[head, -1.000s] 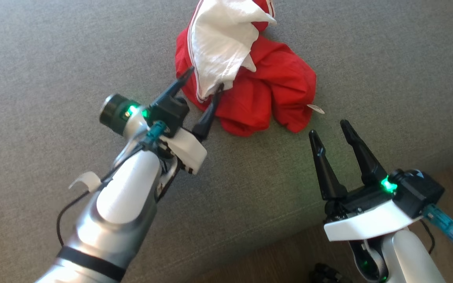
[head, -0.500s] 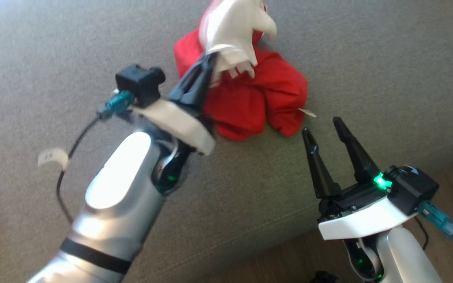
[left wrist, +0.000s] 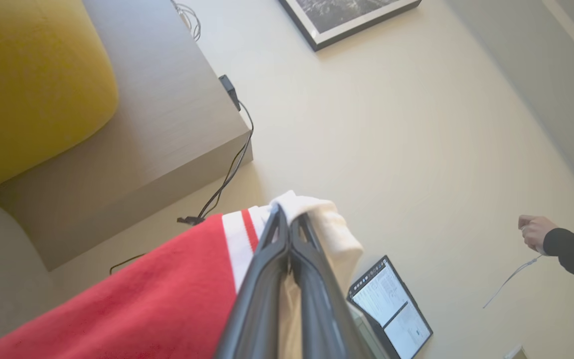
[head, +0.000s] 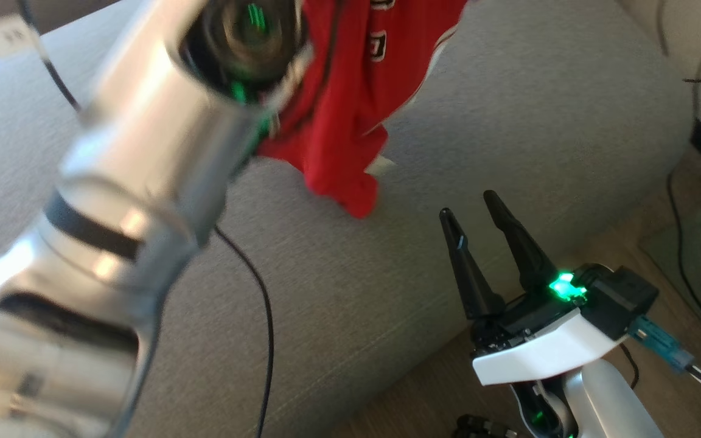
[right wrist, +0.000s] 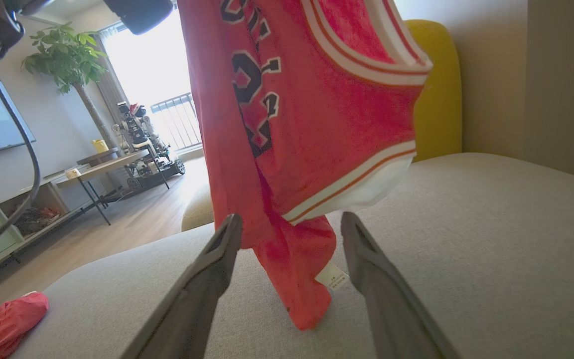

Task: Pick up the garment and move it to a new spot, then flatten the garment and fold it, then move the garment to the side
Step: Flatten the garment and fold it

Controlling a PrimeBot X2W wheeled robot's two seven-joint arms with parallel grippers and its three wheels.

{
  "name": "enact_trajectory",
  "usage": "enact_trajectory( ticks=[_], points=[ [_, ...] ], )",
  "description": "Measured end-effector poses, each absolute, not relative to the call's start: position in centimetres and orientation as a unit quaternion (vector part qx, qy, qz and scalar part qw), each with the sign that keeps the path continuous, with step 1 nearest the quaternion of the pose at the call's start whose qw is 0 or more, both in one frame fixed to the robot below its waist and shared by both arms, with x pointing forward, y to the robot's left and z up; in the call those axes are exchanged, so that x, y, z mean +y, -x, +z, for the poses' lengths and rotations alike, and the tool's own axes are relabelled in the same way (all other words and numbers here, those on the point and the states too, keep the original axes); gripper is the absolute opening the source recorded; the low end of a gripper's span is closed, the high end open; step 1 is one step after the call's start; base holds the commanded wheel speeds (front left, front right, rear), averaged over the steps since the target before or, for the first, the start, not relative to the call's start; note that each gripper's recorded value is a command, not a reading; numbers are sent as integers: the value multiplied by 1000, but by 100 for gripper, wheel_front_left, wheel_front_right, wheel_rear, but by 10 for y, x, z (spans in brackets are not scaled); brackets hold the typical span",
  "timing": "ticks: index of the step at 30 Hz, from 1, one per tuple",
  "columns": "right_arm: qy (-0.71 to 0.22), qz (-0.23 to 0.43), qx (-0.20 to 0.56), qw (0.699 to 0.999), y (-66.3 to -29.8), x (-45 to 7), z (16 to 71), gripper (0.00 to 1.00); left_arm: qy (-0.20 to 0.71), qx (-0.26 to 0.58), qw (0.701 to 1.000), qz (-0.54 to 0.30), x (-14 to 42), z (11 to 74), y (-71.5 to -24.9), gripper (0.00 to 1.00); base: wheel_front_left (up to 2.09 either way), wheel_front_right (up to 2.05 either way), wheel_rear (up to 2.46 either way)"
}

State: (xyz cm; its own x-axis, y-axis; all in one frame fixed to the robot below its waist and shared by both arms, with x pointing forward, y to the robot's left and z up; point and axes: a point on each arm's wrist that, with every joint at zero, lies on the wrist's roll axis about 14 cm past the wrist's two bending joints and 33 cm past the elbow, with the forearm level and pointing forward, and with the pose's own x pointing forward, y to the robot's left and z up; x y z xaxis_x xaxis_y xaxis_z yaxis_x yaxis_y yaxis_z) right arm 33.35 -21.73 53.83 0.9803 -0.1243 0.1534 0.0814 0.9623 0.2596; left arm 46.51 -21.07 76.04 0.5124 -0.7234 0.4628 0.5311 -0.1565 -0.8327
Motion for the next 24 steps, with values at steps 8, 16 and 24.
enact_trajectory(
  ticks=[8,16,24],
  points=[
    [-127,-64,-110,984,-320,-225,553,100,652,-11,663,-368,-156,821,-536,0,0,0,0],
    [-137,-27,-94,986,-337,-203,545,100,613,-20,787,-60,-11,655,-634,0,0,0,0],
    [-131,18,-72,989,-365,-177,532,100,515,22,848,124,119,495,-631,0,0,0,0]
  ],
)
